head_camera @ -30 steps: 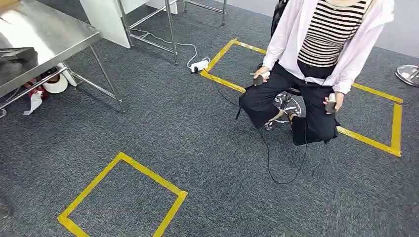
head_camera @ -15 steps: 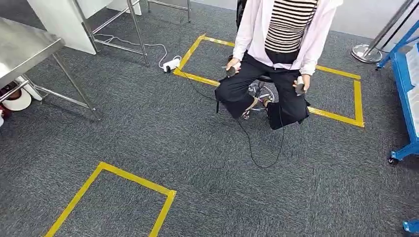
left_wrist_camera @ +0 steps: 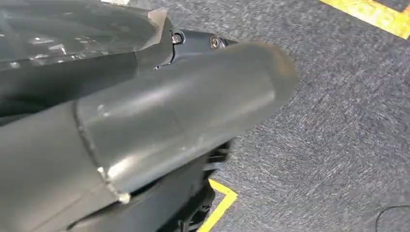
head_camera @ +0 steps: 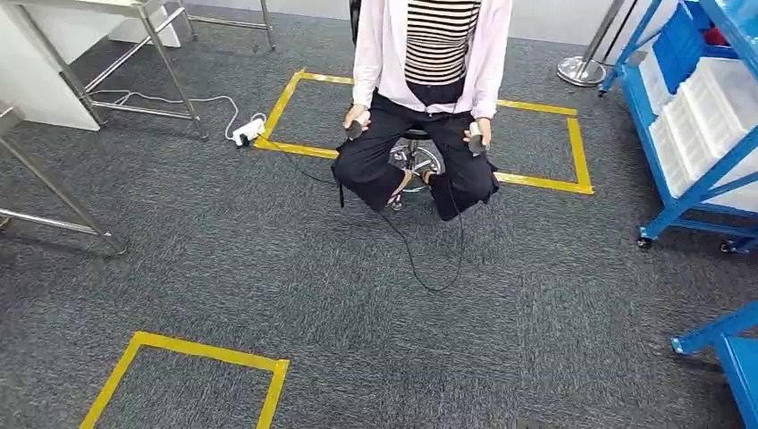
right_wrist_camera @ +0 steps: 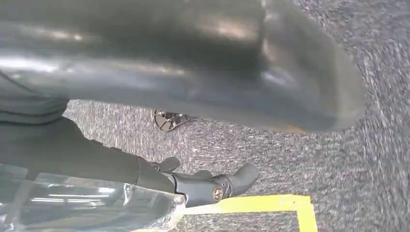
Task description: Take the parts from the cabinet and place them on the table.
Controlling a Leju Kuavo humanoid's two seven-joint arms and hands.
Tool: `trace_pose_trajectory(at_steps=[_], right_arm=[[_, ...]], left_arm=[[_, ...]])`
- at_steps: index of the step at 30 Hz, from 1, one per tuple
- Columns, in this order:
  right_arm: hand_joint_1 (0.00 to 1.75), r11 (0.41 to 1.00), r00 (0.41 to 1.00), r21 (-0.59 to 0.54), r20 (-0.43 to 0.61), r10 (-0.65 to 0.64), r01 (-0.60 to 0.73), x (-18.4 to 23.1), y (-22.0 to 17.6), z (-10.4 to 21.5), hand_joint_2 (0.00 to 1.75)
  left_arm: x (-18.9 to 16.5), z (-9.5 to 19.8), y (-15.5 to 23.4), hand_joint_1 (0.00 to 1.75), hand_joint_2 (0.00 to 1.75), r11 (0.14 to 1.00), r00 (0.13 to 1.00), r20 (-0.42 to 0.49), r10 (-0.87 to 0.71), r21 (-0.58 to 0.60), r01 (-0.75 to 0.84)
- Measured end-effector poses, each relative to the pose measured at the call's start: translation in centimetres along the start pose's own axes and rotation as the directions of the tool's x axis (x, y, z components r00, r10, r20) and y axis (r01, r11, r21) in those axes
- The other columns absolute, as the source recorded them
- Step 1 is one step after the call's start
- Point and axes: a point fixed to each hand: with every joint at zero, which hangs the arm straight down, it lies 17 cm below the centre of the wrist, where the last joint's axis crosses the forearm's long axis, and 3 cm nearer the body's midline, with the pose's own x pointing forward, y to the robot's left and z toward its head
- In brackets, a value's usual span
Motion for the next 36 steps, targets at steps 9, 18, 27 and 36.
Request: trace_pose_trajectory(at_steps=[9,18,27,36], right_arm=[[0.0,1.0,1.0,-0.011,-0.006,-0.004,0.004,-0.1,-0.4,-0.1,0.0],[0.0,1.0,1.0,-0.022,-0.013,-0.008,0.008,-0.3,-1.0,-0.1,0.0],[0.0,1.0,1.0,-0.023,-0.018,-0.013,0.012,-0.5,-1.1,-0.1,0.0],[0.0,1.0,1.0,-0.011,-0.02,-0.008,0.008,-0.4,-0.6,-0.1,0.0]], left_arm=[[0.0,0.0,-0.3,0.0,0.0,1.0,1.0,0.0,-0.003,-0.014,0.003],[0.2,0.0,-0.8,0.0,0.0,1.0,1.0,0.002,0.001,-0.028,-0.001],[0.1,0.0,-0.9,0.0,0.0,0.999,1.0,0.002,0.015,-0.03,-0.015],[0.2,0.0,-0.9,0.0,0.0,1.0,1.0,0.002,0.016,-0.025,-0.016]])
